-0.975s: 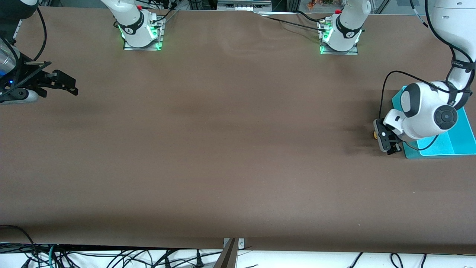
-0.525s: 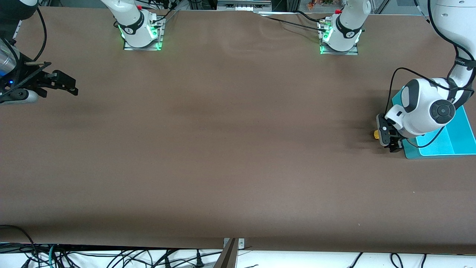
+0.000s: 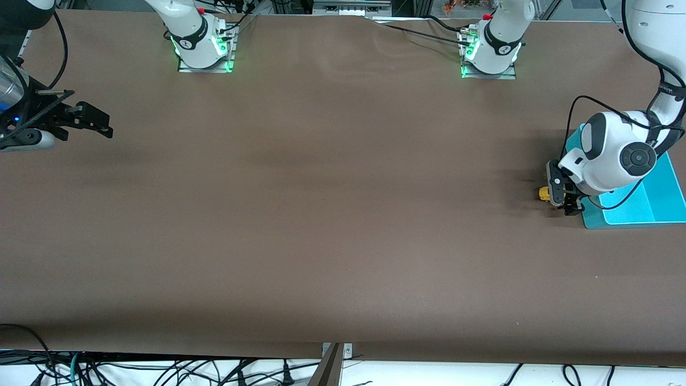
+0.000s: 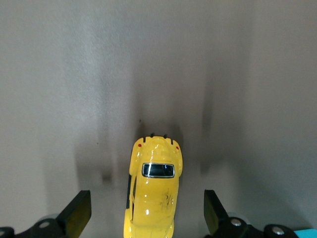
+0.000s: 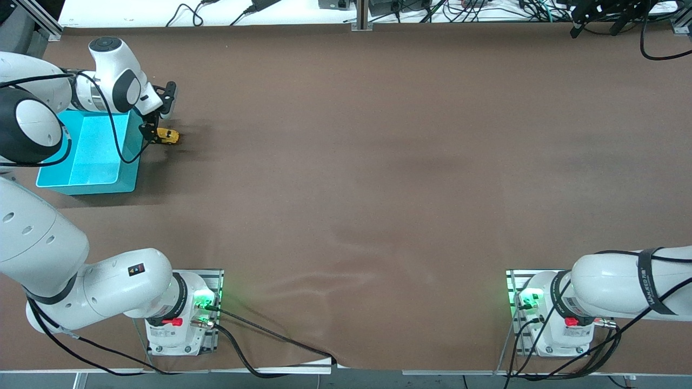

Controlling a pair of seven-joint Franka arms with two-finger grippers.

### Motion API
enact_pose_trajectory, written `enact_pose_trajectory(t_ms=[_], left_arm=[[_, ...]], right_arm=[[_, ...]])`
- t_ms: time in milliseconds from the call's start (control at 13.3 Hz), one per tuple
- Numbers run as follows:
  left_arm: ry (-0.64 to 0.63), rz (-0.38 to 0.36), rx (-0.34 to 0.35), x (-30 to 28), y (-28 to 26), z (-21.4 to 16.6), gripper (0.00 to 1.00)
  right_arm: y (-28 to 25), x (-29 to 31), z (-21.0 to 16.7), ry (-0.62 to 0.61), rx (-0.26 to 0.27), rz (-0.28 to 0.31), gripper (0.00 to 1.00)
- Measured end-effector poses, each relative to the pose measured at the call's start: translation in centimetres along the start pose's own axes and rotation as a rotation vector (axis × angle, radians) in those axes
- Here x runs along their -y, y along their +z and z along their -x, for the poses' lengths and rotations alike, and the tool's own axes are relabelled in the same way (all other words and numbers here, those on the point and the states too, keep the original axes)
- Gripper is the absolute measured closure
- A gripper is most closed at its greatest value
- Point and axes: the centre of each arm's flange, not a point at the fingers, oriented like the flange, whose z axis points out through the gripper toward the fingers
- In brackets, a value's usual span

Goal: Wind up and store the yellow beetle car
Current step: 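Close the left gripper on the yellow car and lift it, then carry the car over the blue tray and lower it inside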

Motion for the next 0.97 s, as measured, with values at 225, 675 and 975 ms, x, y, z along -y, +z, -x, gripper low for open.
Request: enact_pose_trajectory(t_ms=[225, 675, 975], left_arm=[[0.009, -0.015, 0.002, -0.4, 1.8, 1.0, 0.01], [0.016, -0.039, -0.001, -0.2, 1.8, 0.8, 0.52], [0.014, -0.053, 0.0, 0.4, 1.2, 0.6, 0.54]], right_arm=[[0.2, 0.0, -0.1, 0.002, 0.004, -0.001, 0.0], [0.2, 0.0, -0.1, 0.005, 0.004, -0.001, 0.0], [0.2, 0.0, -0.1, 0.006, 0.004, -0.001, 0.0]])
